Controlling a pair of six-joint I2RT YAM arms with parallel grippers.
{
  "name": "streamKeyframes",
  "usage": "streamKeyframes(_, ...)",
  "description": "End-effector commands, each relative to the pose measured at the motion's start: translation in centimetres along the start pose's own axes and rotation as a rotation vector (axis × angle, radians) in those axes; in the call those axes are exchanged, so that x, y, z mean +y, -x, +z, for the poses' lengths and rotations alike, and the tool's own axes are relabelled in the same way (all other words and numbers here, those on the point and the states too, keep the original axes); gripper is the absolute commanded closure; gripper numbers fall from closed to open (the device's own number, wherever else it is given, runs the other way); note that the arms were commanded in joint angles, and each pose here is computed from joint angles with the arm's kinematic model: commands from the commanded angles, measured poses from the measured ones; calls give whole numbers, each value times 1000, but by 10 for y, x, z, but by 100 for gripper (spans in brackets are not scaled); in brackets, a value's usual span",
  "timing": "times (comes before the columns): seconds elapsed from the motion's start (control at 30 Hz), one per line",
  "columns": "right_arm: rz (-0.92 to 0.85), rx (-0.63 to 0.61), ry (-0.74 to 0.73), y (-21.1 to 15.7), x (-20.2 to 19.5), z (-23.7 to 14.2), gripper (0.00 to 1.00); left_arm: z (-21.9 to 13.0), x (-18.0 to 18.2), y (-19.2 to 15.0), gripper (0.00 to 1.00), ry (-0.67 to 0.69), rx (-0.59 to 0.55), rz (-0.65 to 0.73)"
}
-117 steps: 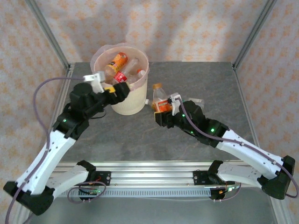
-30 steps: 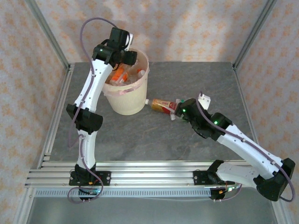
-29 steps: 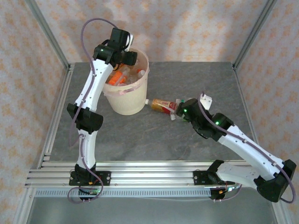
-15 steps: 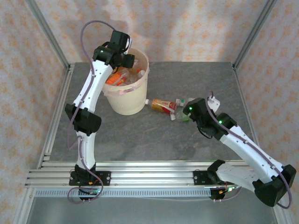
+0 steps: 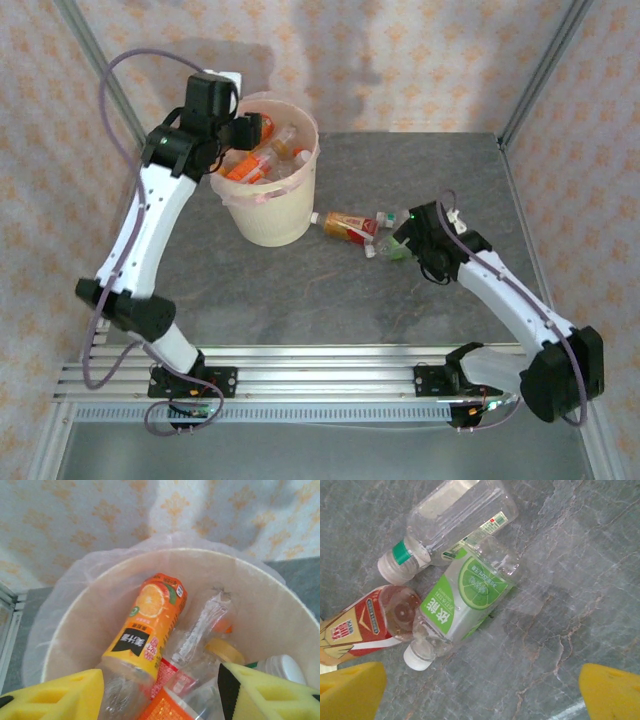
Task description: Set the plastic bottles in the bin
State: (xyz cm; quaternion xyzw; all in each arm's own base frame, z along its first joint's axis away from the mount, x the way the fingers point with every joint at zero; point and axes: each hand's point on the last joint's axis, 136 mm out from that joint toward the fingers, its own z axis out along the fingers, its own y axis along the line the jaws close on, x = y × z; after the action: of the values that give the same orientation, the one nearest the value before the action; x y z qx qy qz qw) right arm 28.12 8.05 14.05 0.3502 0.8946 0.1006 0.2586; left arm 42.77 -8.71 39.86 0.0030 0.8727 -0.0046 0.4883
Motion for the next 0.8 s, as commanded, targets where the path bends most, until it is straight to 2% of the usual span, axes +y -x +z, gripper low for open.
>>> streamKeyframes(0.0, 20, 15, -1, -1, 3, 15, 1, -14, 8, -1, 34, 14, -71, -98)
streamKeyframes(0.13, 27, 23, -30, 0, 1, 28, 1, -36, 14, -20, 20, -17, -123, -200)
streamKeyframes(0.23, 39, 37, -40, 0, 1, 39, 1, -50, 20, -33, 2, -24, -162, -274)
streamKeyframes(0.27, 43, 42, -40, 1, 1, 42, 1, -52, 23, -38, 0, -23, -167, -291)
streamKeyframes(0.53, 29, 82, -80, -3, 9, 71, 1, -65, 42, -78, 0, 26, -189, -383)
streamKeyframes(0.77, 30, 92, -94, -2, 15, 84, 1, -77, 51, -85, 0, 42, -225, -401)
